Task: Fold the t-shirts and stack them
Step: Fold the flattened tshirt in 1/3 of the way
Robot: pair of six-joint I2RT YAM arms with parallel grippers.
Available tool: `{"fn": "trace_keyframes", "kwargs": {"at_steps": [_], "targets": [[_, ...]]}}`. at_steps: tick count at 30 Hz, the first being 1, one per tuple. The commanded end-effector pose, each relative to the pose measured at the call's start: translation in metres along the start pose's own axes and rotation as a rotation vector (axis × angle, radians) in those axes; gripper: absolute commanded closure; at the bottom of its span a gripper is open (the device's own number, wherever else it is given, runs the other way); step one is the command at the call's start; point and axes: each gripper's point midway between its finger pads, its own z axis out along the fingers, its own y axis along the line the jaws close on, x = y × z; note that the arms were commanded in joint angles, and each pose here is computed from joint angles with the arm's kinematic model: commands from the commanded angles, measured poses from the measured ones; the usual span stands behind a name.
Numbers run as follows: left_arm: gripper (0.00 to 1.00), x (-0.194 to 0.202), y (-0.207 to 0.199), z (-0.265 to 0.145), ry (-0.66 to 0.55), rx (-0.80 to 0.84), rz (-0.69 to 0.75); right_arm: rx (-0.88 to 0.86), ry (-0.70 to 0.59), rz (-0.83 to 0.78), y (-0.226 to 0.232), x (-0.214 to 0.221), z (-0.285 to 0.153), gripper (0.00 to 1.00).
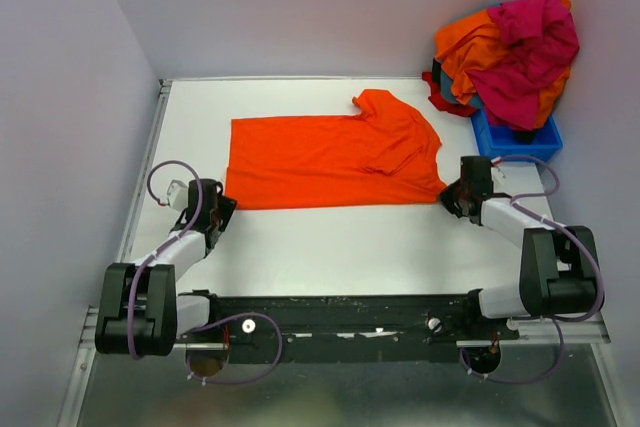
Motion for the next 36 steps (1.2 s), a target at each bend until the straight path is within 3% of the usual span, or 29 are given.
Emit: {"fn": "trace_keyframes", "kwargs": {"at_steps": [1, 10, 15, 16, 18, 19, 25, 28, 32, 36], "targets": [[0.47, 0.004, 0.024, 0.005, -0.006, -0.094, 0.012, 0.0, -0.066, -0.034, 0.009, -0.02, 0.003, 0.99], [0.5, -0.003, 0.024, 0.009, -0.039, -0.122, 0.018, -0.056, -0.042, -0.058, 0.015, -0.013, 0.003, 0.99], [0.67, 0.001, 0.023, 0.018, -0.022, -0.125, 0.031, -0.063, -0.032, -0.06, 0.015, -0.011, 0.004, 0.99], [0.73, 0.001, 0.021, 0.021, -0.021, -0.109, 0.045, -0.065, -0.034, -0.062, 0.016, -0.011, 0.003, 0.99], [0.97, 0.003, 0.007, 0.025, -0.015, -0.025, 0.067, -0.073, -0.042, -0.062, 0.018, -0.014, 0.001, 0.99], [1.0, 0.002, 0.003, 0.026, -0.022, 0.0, 0.088, -0.07, -0.043, -0.063, 0.017, -0.014, 0.0, 0.99], [1.0, -0.034, -0.015, 0.01, -0.128, -0.046, 0.102, -0.042, -0.082, -0.055, 0.022, -0.029, -0.009, 0.99], [1.0, -0.052, -0.042, -0.002, -0.152, -0.017, 0.117, -0.127, -0.093, -0.049, 0.064, -0.054, -0.025, 0.99], [1.0, -0.073, -0.077, -0.027, -0.181, 0.042, 0.142, -0.33, -0.185, -0.085, 0.131, -0.1, -0.084, 0.99], [1.0, -0.07, -0.065, -0.038, -0.188, 0.038, 0.127, -0.28, -0.232, -0.077, 0.112, -0.104, -0.102, 0.99]]}}
